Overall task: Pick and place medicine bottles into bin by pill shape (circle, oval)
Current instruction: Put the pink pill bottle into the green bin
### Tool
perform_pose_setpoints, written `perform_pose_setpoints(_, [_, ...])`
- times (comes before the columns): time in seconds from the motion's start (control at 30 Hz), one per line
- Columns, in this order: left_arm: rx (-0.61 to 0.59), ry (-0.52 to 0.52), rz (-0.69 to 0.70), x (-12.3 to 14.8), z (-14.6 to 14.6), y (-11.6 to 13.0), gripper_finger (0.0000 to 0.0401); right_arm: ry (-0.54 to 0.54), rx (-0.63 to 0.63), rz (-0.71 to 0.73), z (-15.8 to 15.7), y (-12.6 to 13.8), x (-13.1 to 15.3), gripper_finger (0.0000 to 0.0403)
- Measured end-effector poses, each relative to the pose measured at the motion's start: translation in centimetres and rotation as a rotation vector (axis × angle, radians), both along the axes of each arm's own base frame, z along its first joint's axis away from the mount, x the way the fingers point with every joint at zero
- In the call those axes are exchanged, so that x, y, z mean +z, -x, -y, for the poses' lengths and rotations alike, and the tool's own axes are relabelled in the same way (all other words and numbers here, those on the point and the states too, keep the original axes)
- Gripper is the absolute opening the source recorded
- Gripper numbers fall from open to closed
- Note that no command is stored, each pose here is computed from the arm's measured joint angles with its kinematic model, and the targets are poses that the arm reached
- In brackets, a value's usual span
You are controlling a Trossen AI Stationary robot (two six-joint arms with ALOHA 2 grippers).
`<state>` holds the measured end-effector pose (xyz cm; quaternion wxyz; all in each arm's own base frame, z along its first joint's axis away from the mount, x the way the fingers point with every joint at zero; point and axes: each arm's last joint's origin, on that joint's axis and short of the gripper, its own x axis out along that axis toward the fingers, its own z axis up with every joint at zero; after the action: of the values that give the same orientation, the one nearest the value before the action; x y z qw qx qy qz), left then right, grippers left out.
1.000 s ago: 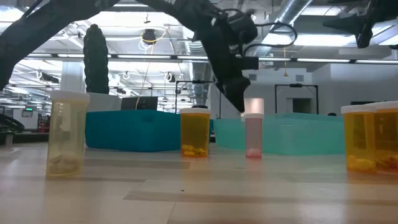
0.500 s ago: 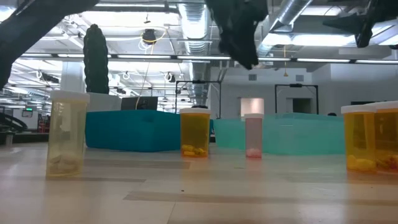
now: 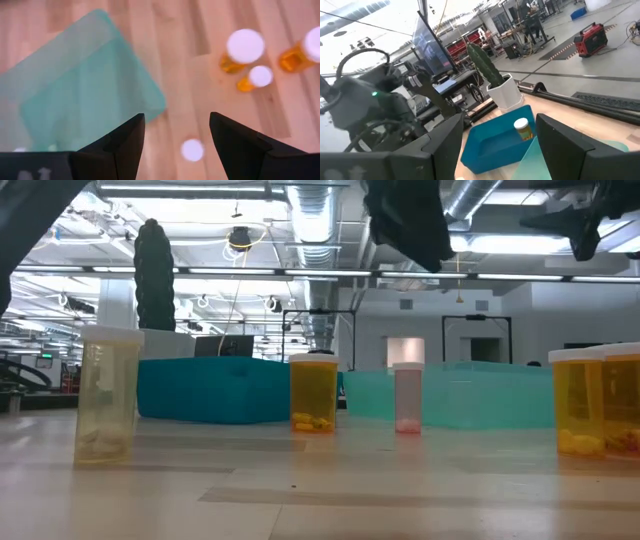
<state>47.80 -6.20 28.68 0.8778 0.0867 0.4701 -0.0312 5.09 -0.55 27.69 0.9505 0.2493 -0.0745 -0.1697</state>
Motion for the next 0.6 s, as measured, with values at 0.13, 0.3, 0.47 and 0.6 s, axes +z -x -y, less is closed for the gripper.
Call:
perform_pose_setpoints(0.13, [-0.048,0.037,0.016,-1.1,0.9,-0.3,0.0218,-0.017,0.008,0.008,0.0,0.0,0.0,0.026])
perform_pose_setpoints(0.3, [-0.072,-0.002,-0.015,-3.4,1.6,-0.1,0.0218,-0.018,0.019,0.008,0.0,0.0,0.0,0.026])
perform_pose_setpoints(0.47, [-0.072,-0.016,-0.087,-6.3,3.1,0.7,0.0218,-0.011,0.021,0.004,-0.1,0.0,0.0,0.026])
perform_pose_setpoints(0.6, [-0.024,-0.073,-0.064,-7.7,4.2,1.1,0.0218,-0.008,0.022,-0.002,-0.1,0.0,-0.1,0.026])
